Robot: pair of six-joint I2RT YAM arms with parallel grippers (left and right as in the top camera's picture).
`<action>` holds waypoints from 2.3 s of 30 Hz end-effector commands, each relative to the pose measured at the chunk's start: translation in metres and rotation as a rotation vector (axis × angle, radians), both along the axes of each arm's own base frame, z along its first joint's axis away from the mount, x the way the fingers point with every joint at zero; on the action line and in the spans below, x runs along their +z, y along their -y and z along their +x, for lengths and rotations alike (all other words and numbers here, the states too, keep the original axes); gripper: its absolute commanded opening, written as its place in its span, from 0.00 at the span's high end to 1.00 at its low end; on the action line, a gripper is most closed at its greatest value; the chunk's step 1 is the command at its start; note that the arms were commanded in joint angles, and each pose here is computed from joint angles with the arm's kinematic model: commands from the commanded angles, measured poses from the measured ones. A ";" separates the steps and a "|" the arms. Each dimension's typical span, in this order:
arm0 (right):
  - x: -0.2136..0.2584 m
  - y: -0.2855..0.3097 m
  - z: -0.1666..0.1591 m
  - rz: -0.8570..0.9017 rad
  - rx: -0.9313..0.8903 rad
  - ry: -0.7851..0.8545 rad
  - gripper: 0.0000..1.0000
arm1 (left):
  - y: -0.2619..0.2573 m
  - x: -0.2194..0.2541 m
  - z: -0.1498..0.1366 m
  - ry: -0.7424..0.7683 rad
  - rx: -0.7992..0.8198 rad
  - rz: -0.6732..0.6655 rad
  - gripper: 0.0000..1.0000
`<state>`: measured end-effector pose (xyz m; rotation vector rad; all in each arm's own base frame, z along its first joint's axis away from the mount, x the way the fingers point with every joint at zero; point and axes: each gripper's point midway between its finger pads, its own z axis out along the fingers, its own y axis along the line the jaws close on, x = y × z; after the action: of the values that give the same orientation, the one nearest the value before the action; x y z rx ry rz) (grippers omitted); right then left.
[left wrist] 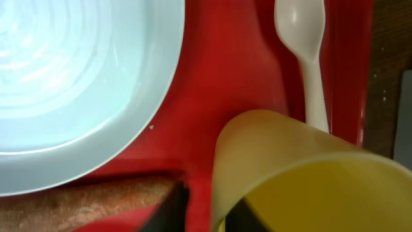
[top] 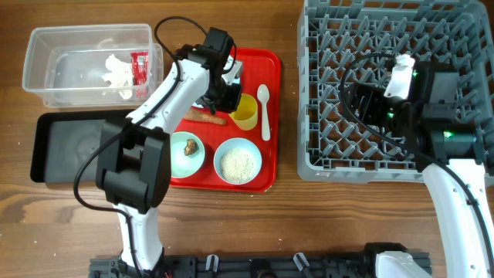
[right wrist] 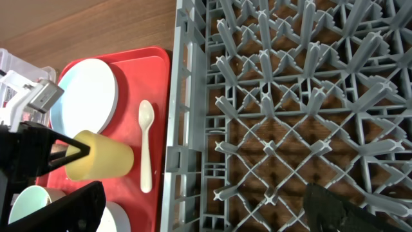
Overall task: Sort waste into correct bins and load items into the dishwasher rack
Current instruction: 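Grasp the yellow cup on the red tray with the left gripper, then lift the yellow cup and hand it to the right gripper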
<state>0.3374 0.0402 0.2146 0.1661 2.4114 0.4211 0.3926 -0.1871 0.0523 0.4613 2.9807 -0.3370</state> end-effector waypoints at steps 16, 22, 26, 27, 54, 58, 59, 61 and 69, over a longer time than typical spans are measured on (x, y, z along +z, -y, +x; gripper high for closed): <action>0.060 -0.072 0.014 0.283 0.379 0.241 0.01 | 0.042 0.171 0.006 -0.068 -0.071 -1.018 0.96; 0.081 -0.110 0.013 0.499 0.677 0.337 0.00 | 0.031 0.216 -0.002 -0.111 -0.133 -1.277 0.96; 0.086 -0.122 0.008 0.608 0.846 0.376 0.01 | 0.034 0.226 -0.006 -0.118 -0.174 -1.333 0.96; 0.087 -0.124 0.007 0.632 0.878 0.379 0.01 | 0.034 0.226 -0.006 -0.119 -0.175 -1.333 0.96; 0.086 -0.177 0.019 0.581 0.870 0.402 0.03 | 0.058 0.228 -0.020 -0.136 -0.251 -1.334 0.96; 0.085 -0.177 0.019 0.577 0.871 0.404 0.03 | 0.059 0.227 -0.020 -0.140 -0.249 -1.334 0.96; 0.085 -0.177 0.019 0.576 0.869 0.405 0.03 | 0.059 0.227 -0.021 -0.146 -0.245 -1.334 0.96; 0.086 -0.177 0.020 0.575 0.870 0.407 0.04 | 0.059 0.227 -0.022 -0.157 -0.238 -1.333 0.96; 0.087 -0.180 0.018 0.578 0.879 0.409 0.29 | 0.079 0.227 -0.033 -0.166 -0.302 -1.329 0.96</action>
<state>0.3534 0.2167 0.2995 -0.6683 1.8000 1.3973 0.3695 -0.2566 0.2607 0.5562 2.1272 -2.1418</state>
